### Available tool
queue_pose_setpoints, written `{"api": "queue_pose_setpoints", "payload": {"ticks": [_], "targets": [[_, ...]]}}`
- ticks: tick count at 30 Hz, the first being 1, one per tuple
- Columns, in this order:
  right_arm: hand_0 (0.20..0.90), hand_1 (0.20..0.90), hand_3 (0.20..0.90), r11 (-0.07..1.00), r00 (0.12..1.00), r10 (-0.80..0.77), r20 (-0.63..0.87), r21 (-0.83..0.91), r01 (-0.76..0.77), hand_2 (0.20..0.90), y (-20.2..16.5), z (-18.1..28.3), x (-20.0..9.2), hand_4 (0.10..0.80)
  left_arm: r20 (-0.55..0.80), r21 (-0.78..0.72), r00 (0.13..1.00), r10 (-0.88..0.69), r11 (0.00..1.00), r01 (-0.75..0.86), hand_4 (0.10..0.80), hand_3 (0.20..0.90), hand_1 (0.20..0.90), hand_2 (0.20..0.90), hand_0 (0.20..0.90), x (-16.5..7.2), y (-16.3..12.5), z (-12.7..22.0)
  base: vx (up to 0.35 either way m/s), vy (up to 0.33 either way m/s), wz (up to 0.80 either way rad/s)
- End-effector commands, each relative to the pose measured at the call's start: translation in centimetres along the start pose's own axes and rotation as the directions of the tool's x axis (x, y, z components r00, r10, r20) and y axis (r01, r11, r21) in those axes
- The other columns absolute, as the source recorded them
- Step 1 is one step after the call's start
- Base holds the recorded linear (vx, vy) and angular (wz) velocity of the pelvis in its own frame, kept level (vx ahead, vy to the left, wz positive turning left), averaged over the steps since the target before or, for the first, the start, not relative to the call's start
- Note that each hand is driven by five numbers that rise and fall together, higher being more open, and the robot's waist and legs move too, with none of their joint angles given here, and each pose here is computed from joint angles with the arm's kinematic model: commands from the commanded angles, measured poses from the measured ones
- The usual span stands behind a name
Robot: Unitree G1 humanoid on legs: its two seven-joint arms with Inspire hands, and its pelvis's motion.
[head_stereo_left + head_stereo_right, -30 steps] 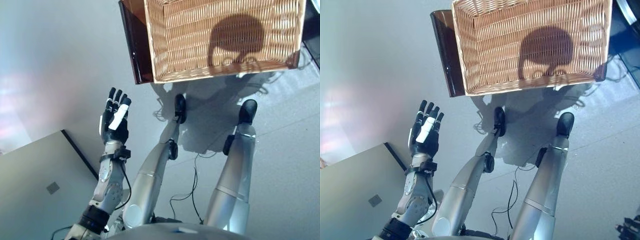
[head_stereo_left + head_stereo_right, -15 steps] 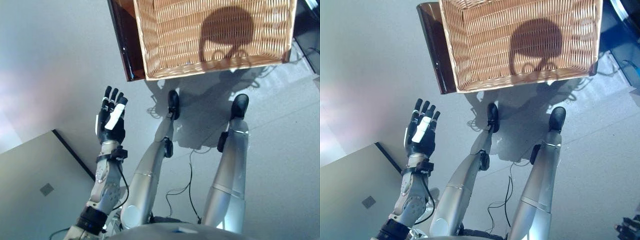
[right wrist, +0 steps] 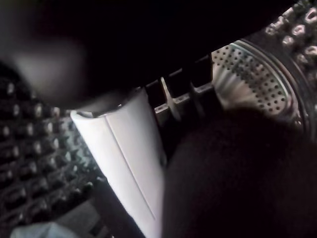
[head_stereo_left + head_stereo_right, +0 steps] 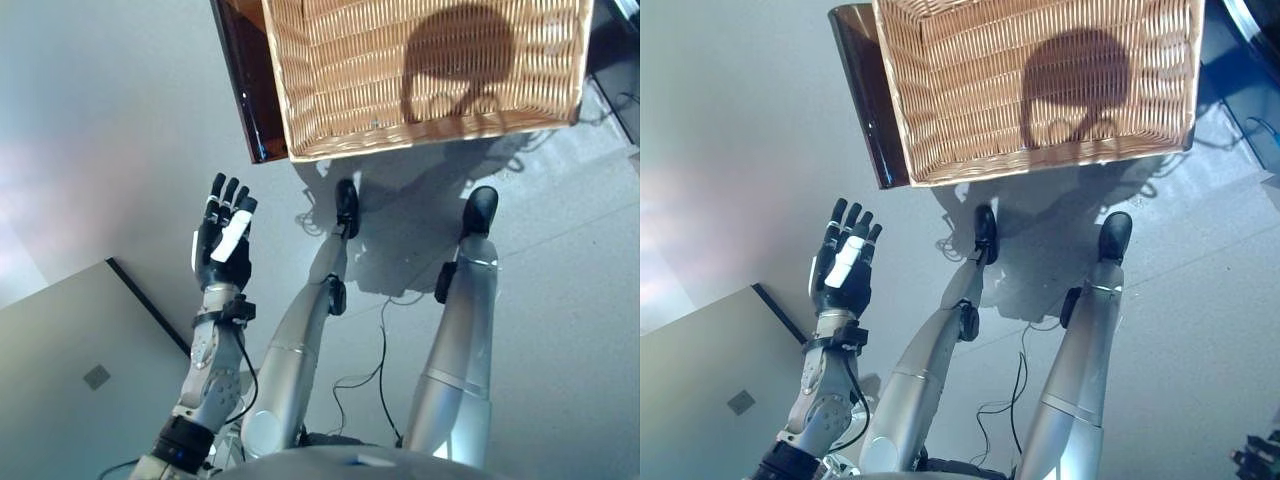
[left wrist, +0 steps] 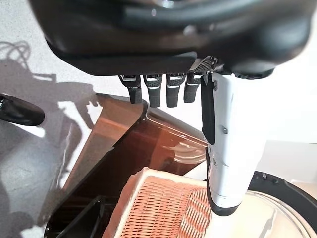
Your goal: Pick up the clothes and place them into the washing machine
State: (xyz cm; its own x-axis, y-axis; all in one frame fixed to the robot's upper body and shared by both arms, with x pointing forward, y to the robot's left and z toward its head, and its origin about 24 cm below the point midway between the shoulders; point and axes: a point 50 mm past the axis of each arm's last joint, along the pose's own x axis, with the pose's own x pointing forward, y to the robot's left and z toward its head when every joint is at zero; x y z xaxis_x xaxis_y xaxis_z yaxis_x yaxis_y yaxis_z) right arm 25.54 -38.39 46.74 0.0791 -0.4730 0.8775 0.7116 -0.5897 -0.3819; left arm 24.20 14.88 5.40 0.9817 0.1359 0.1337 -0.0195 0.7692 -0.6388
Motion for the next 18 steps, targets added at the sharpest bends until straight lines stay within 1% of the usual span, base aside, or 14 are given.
{"api": "queue_pose_setpoints", "payload": {"ticks": [1,4,9,14,15,16,18], "targets": [[0.9,0.9,0.9,0.982,0.983,-0.167,-0.076,-0.106,0.158,0.9,-3.9,-4.8,2.9,0.8,0.192,0.032,0.981,0.0,0.999,-0.006,0.8,0.9,0.9,0.9,0.9,0.7,0.9,4.0,0.0,0.0,0.0],[0.9,0.9,0.9,0.987,0.986,-0.148,-0.072,-0.074,0.143,0.9,-3.6,-4.3,2.8,0.8,0.198,0.038,0.98,0.0,0.999,-0.008,0.8,0.9,0.9,0.9,0.9,0.7,0.9,4.1,0.0,0.0,0.0],[0.9,0.9,0.9,0.988,0.988,-0.141,-0.07,-0.074,0.136,0.9,-3.4,-4.2,2.6,0.8,0.201,0.035,0.98,0.005,0.999,-0.012,0.8,0.9,0.9,0.9,0.9,0.7,1.0,4.2,0.0,0.0,0.0],[0.9,0.9,0.9,0.988,0.986,-0.152,-0.067,-0.044,0.149,0.9,-3.1,-3.7,2.4,0.8,0.198,0.03,0.98,0.005,0.999,-0.011,0.8,0.9,0.9,0.9,0.9,0.7,0.9,4.1,0.0,0.0,0.0],[0.9,0.9,0.9,0.988,0.986,-0.152,-0.068,-0.044,0.149,0.9,-3.1,-3.7,2.4,0.8,0.198,0.031,0.98,0.005,0.999,-0.011,0.8,0.9,0.9,0.9,0.9,0.7,0.9,4.1,-0.013,0.03,0.0],[0.9,0.9,0.9,0.984,0.985,-0.164,-0.054,-0.079,0.16,0.9,-3.1,-3.7,2.3,0.8,0.199,0.035,0.98,0.004,0.999,-0.011,0.8,0.9,0.9,0.9,0.9,0.7,1.0,4.2,0.0,0.0,0.0],[0.9,0.9,0.9,0.981,0.982,-0.18,-0.061,-0.077,0.176,0.9,-3.1,-3.7,2.2,0.8,0.191,0.035,0.982,0.002,0.999,-0.009,0.8,0.9,0.9,0.9,0.9,0.7,0.9,4.0,-0.019,0.034,-0.04]]}}
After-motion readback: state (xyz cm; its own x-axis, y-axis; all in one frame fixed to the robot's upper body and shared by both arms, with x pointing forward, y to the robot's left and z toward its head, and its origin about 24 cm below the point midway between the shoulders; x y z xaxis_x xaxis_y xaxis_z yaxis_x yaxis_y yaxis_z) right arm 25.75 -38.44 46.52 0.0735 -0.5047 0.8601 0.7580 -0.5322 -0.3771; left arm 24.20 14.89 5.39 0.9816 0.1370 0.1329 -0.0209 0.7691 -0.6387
